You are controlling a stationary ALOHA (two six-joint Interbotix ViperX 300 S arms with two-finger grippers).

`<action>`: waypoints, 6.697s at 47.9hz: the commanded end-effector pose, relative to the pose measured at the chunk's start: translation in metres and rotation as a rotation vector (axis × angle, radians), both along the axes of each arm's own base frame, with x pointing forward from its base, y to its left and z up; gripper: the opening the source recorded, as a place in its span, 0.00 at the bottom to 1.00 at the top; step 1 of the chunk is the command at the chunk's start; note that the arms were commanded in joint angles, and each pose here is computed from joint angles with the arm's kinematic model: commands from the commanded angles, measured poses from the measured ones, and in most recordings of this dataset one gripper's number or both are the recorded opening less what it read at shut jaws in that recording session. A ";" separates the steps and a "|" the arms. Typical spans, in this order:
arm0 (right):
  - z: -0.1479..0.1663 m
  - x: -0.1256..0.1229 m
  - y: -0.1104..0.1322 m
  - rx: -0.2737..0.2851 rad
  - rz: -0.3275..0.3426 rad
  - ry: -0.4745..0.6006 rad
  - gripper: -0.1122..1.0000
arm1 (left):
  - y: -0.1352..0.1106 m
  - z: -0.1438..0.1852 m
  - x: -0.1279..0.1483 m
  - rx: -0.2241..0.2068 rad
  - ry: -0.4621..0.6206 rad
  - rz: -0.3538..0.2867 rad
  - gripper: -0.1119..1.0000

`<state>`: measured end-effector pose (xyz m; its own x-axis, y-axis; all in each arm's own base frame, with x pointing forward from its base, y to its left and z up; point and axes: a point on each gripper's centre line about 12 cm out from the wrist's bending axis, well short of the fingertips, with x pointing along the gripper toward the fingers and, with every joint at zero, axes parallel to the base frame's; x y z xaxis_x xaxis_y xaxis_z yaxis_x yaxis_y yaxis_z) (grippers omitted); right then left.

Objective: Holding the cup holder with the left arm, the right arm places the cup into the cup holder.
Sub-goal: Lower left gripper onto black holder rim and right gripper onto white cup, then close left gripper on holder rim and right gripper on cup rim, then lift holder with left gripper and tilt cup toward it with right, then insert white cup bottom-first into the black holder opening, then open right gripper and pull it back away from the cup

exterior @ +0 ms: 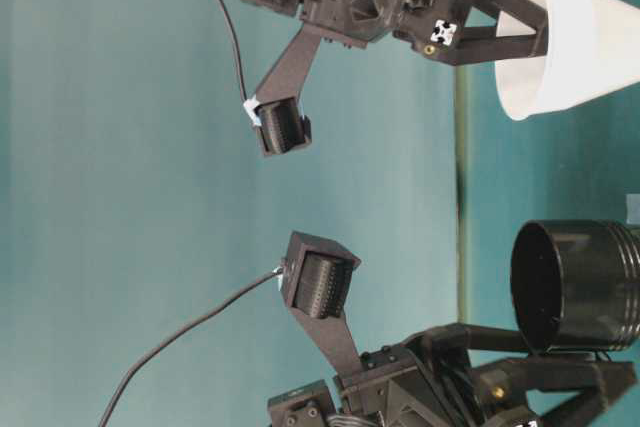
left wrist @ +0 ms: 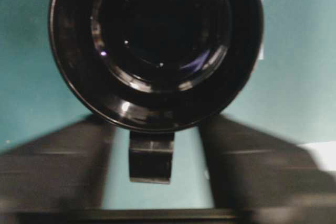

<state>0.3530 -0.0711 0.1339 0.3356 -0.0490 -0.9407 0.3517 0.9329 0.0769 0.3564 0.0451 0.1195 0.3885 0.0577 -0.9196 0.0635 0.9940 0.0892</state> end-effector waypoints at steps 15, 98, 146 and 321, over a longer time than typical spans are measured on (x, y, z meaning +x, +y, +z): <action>0.020 0.011 0.009 0.030 0.004 -0.023 0.13 | 0.001 0.014 0.006 0.007 -0.045 -0.001 0.32; 0.155 -0.019 0.009 0.111 -0.186 -0.466 0.13 | -0.006 0.055 0.040 0.019 -0.128 -0.032 0.32; 0.124 0.006 0.012 0.115 -0.176 -0.426 0.12 | -0.003 0.064 0.067 0.038 -0.148 -0.061 0.32; 0.110 -0.021 0.022 0.138 -0.199 -0.417 0.87 | -0.008 0.050 0.063 0.030 -0.196 -0.051 0.32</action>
